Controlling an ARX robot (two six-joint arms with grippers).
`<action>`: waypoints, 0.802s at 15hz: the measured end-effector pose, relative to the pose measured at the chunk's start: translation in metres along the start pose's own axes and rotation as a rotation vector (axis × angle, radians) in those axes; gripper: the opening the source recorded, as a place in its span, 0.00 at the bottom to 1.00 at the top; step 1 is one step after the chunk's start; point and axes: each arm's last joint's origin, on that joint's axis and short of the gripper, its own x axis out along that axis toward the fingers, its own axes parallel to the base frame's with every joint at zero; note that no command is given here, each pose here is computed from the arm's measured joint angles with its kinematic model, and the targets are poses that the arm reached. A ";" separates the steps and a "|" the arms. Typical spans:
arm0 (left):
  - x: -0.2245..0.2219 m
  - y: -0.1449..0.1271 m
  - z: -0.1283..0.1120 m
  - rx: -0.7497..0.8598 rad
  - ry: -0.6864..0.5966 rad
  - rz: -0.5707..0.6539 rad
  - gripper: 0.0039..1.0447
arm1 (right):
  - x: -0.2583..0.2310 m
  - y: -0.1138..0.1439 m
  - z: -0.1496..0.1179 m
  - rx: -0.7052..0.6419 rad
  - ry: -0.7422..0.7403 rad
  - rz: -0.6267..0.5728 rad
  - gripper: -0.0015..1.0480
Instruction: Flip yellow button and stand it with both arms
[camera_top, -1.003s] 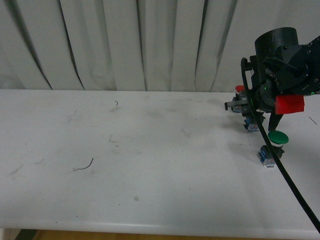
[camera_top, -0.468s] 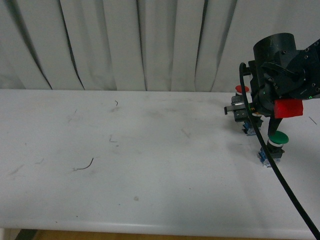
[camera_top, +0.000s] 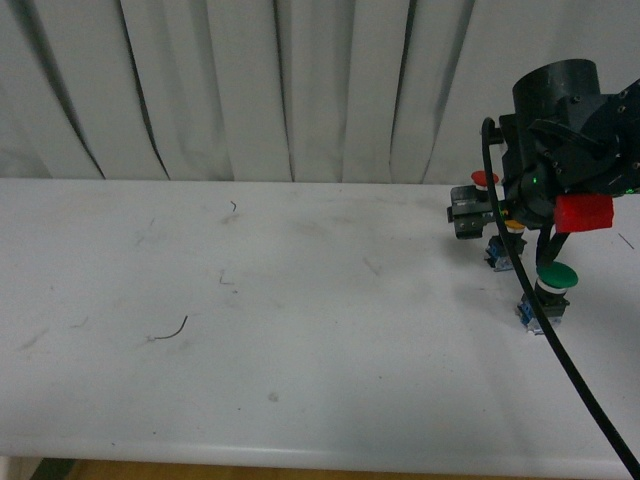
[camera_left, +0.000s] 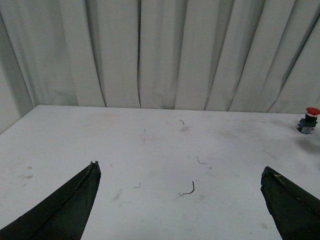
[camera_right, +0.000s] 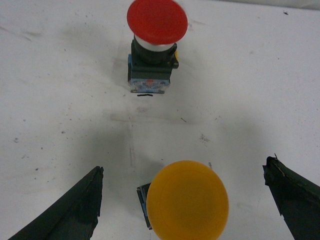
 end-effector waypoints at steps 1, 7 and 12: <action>0.000 0.000 0.000 0.000 0.000 0.000 0.94 | -0.007 -0.005 0.005 0.017 -0.017 0.013 0.94; 0.000 0.000 0.000 0.000 0.000 0.000 0.94 | -0.143 -0.072 0.045 0.247 -0.420 0.168 0.94; 0.000 0.000 0.000 0.000 0.000 0.000 0.94 | -0.303 -0.083 -0.035 0.181 -0.592 0.176 0.68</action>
